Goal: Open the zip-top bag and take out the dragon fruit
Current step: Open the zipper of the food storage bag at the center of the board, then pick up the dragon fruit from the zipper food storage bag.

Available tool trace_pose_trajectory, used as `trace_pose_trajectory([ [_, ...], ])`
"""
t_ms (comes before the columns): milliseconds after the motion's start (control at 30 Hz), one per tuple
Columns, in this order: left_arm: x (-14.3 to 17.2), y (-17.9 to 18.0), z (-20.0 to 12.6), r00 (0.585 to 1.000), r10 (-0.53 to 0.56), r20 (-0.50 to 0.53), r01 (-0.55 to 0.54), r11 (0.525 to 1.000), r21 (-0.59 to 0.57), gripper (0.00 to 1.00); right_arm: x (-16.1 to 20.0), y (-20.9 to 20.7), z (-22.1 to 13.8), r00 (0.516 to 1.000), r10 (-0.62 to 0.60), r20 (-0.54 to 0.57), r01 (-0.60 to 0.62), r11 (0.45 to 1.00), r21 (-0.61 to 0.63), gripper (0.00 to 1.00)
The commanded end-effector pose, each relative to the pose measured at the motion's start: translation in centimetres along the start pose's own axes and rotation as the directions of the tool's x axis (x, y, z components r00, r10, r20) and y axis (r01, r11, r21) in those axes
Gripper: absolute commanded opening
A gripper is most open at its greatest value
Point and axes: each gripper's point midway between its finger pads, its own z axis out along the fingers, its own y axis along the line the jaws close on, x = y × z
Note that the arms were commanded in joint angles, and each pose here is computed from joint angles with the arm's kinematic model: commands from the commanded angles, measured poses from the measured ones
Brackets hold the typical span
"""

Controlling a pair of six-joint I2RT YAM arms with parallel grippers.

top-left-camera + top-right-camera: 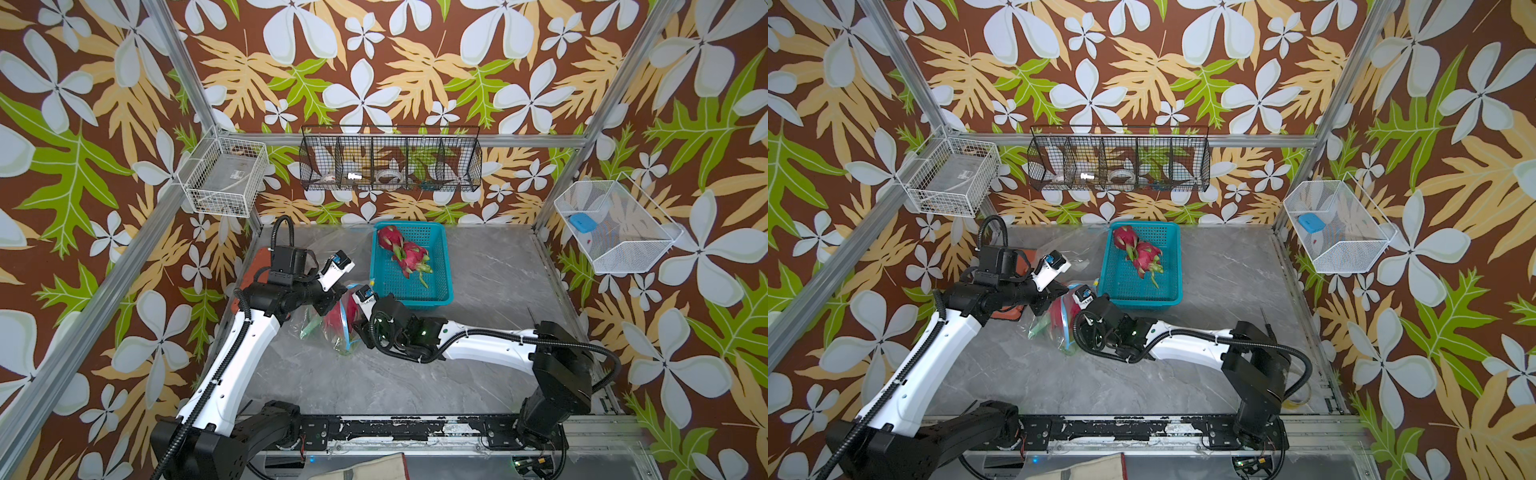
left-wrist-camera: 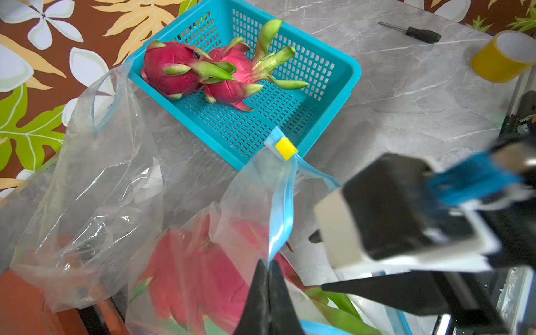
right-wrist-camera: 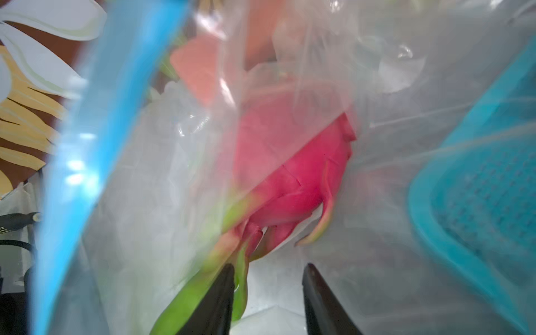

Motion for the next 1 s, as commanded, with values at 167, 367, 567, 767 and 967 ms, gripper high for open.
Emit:
trace_pose_trajectory([
  [167,-1.3,-1.8,0.1,1.0,0.015,0.009,-0.016,0.998,0.062,0.0,1.3,1.6,1.3,0.999,-0.011,-0.044,0.006,0.993,-0.12,0.53],
  [367,-1.1,-2.0,0.7,1.0,0.008,-0.016,-0.007,0.997,0.081,0.0,0.2,2.0,-1.5,0.992,0.03,0.124,-0.003,0.978,-0.21,0.59],
  [567,-1.1,-2.1,0.8,1.0,0.002,-0.012,0.0,0.996,0.087,0.0,0.8,2.8,-0.5,0.996,0.05,0.078,-0.026,0.961,-0.276,0.61],
  [767,-1.9,-2.4,1.2,1.0,0.013,-0.005,-0.013,0.996,0.093,0.0,2.8,2.8,2.7,0.997,0.012,-0.072,-0.03,0.968,-0.248,0.59],
  [967,-2.5,-2.7,0.8,1.0,0.026,0.008,-0.027,0.996,0.09,0.0,6.8,-1.2,4.5,0.979,0.081,-0.189,-0.099,0.991,-0.09,0.4],
])
